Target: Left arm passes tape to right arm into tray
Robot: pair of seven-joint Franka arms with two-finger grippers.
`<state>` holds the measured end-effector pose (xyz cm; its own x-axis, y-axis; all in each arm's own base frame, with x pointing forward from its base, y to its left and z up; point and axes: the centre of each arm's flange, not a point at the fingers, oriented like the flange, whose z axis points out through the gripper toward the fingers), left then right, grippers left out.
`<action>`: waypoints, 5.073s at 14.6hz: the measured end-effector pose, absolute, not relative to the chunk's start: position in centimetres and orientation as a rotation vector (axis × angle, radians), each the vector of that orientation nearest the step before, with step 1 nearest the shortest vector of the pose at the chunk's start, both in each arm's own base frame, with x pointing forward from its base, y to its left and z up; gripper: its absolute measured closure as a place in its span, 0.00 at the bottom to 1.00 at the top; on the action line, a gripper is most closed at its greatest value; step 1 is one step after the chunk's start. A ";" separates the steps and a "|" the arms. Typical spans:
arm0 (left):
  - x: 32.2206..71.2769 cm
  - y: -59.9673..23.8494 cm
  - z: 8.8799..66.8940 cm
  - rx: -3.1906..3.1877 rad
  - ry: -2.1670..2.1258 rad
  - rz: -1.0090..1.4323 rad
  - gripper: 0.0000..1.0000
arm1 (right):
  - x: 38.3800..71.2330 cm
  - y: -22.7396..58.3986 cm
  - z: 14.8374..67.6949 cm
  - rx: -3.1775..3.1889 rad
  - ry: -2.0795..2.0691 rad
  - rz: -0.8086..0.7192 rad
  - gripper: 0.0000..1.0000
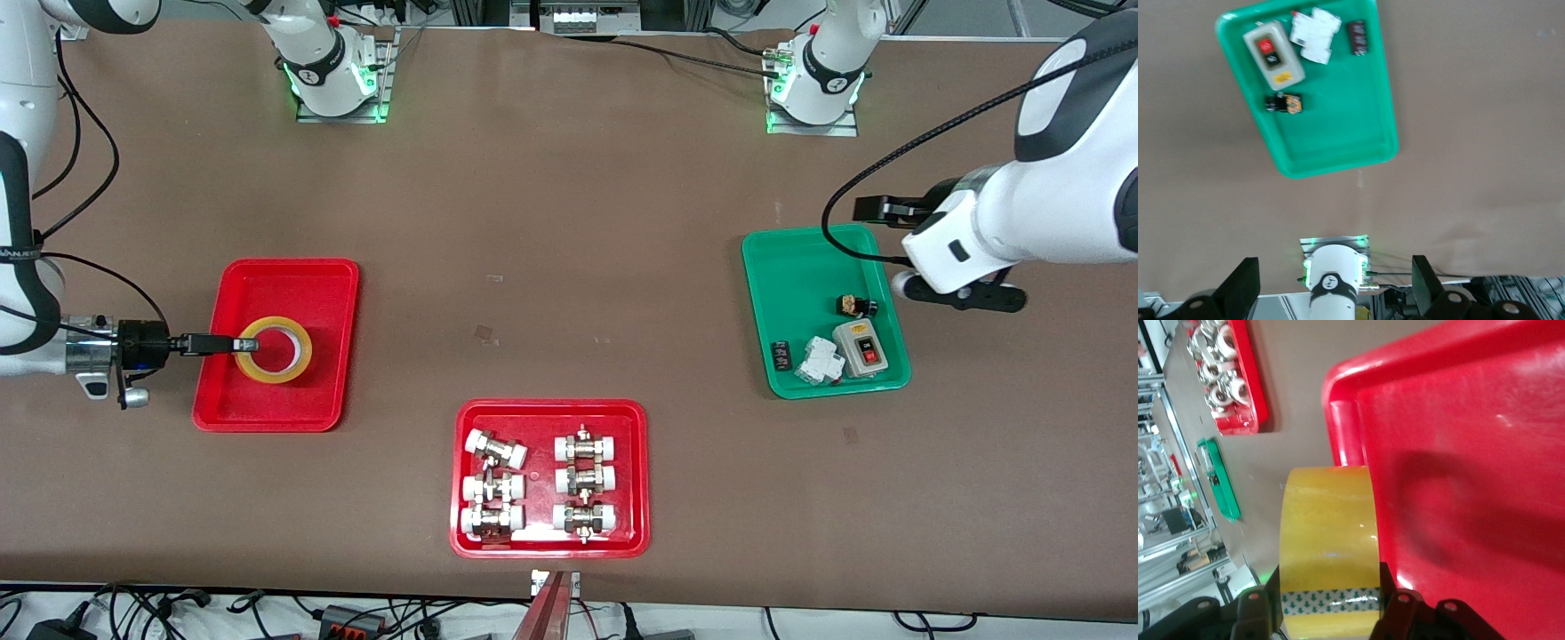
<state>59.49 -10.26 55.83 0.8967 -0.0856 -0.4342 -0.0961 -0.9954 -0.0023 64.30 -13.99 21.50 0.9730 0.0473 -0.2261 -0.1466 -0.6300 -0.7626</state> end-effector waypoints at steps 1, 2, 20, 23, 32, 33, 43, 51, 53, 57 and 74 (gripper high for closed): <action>59.5 -10.1 56.2 -3.033 0.140 0.677 0.00 | 63.9 -14.3 20.6 -2.227 0.047 0.278 0.45; 59.5 -10.0 56.6 -3.031 0.136 0.662 0.00 | 63.6 -14.5 19.9 -2.219 0.032 0.276 0.45; 54.2 -10.1 57.4 -3.087 0.077 0.464 0.00 | 63.0 -13.5 18.0 -2.456 -0.243 0.326 0.00; 54.3 -10.8 57.7 -3.089 0.097 0.451 0.00 | 65.1 -10.2 23.3 -2.658 -0.334 0.362 0.00; 54.1 -14.0 57.2 -3.068 -0.109 0.464 0.00 | 67.3 -1.3 43.8 -3.089 -0.222 0.208 0.00; 54.2 -14.0 57.1 -3.068 -0.108 0.468 0.00 | 66.7 -0.5 45.1 -3.096 -0.157 0.234 0.00; 56.7 -5.8 57.7 -3.131 0.165 0.368 0.00 | 64.4 -2.3 57.4 -3.135 0.001 0.073 0.00; 58.0 -6.4 60.5 -3.114 0.183 0.133 0.00 | 63.1 -3.4 57.9 -3.157 0.032 -0.118 0.00; 58.3 -6.3 61.4 -3.087 0.186 0.062 0.00 | 62.0 -3.1 58.4 -3.156 0.027 -0.119 0.00; 58.1 -5.7 62.2 -3.085 0.172 0.038 0.00 | 60.1 -2.1 59.5 -3.155 0.004 -0.097 0.00; 58.4 -6.3 61.9 -3.161 0.363 0.019 0.00 | 57.1 -2.2 57.5 -3.150 0.013 -0.049 0.00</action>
<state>58.38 -6.32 61.87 0.9740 -0.2266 -0.0075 -0.2261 -0.9732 0.0417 57.14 -2.23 57.45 0.9995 -0.0079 0.0314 -0.0081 -0.9999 0.0090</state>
